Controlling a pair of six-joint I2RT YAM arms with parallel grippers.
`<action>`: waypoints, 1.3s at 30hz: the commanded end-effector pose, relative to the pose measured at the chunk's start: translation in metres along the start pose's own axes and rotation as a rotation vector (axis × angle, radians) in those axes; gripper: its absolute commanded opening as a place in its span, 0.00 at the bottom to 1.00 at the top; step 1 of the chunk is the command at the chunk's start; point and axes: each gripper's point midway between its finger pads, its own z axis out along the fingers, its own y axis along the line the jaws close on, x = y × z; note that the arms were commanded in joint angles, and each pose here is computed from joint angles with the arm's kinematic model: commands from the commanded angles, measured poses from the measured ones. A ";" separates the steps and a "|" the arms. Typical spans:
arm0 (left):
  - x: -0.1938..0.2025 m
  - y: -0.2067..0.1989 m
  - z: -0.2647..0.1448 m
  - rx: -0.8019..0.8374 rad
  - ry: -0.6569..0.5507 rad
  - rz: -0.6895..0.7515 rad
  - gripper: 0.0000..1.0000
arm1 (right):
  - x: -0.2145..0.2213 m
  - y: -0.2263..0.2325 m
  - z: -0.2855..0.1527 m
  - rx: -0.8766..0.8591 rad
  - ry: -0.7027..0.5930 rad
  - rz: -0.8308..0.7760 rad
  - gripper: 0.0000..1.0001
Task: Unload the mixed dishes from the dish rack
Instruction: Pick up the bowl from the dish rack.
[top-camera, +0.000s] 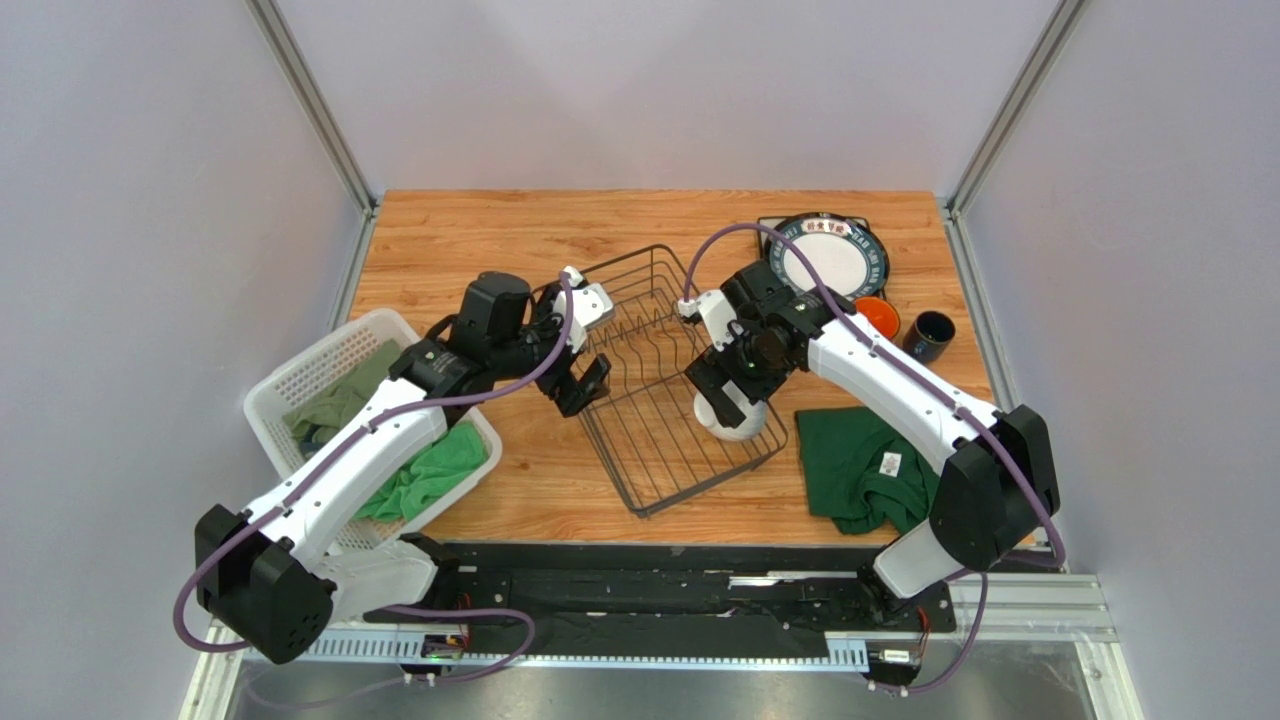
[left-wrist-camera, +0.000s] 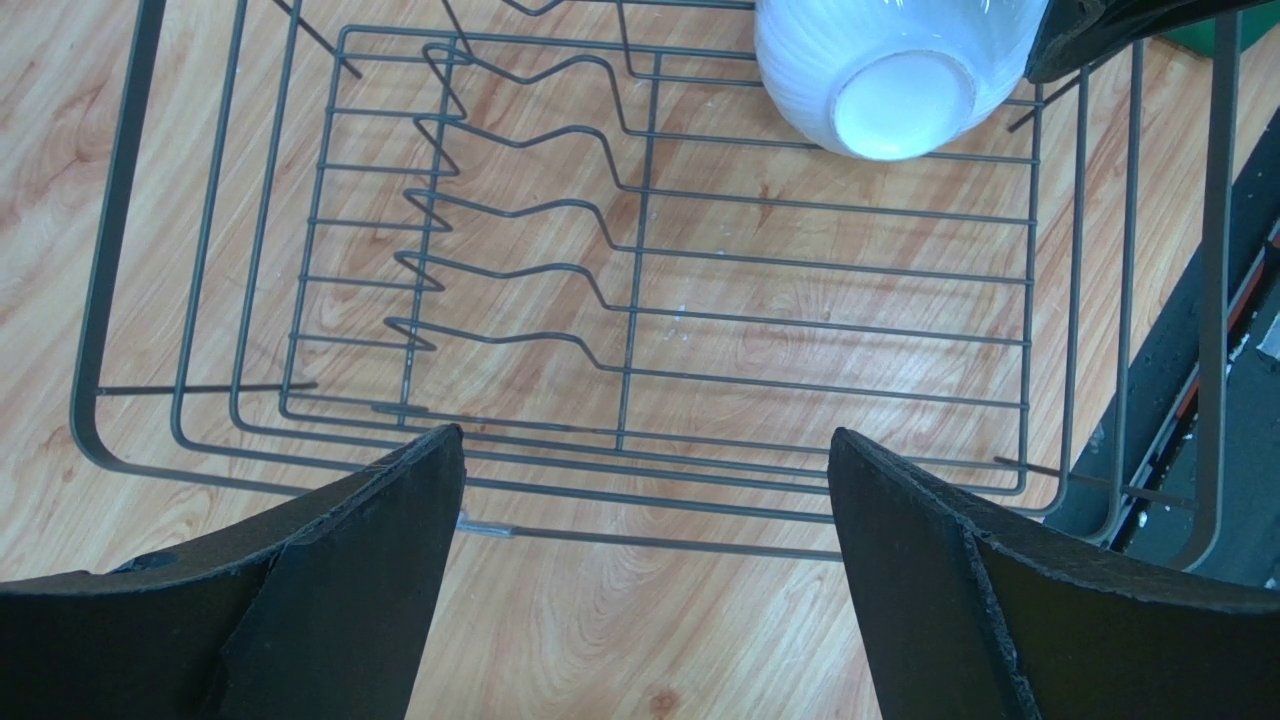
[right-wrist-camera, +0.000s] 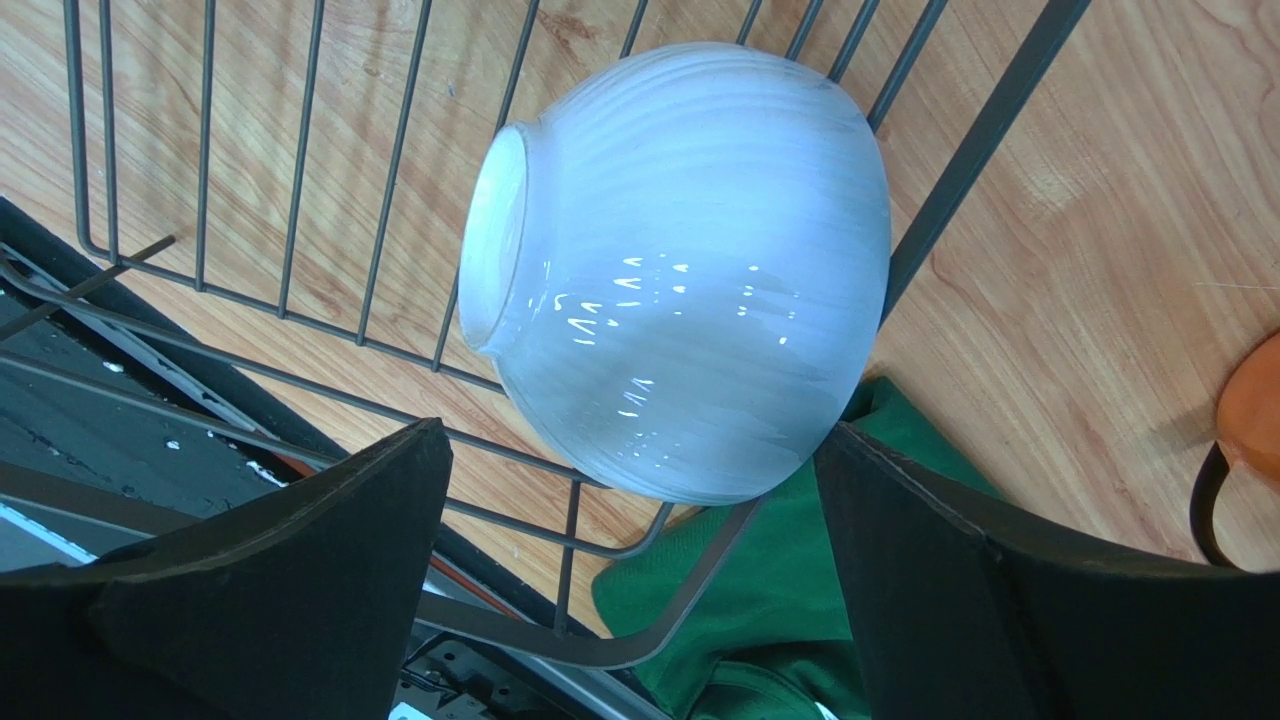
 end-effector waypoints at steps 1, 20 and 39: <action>-0.009 -0.001 -0.006 0.004 -0.044 0.025 0.98 | -0.019 0.004 -0.011 -0.019 -0.064 -0.019 0.95; -0.005 0.000 -0.003 0.004 -0.031 0.019 0.98 | -0.020 0.009 -0.015 -0.040 -0.079 -0.024 0.92; -0.006 -0.001 -0.003 0.012 -0.033 0.017 0.98 | -0.020 -0.003 -0.018 0.030 -0.078 -0.026 0.92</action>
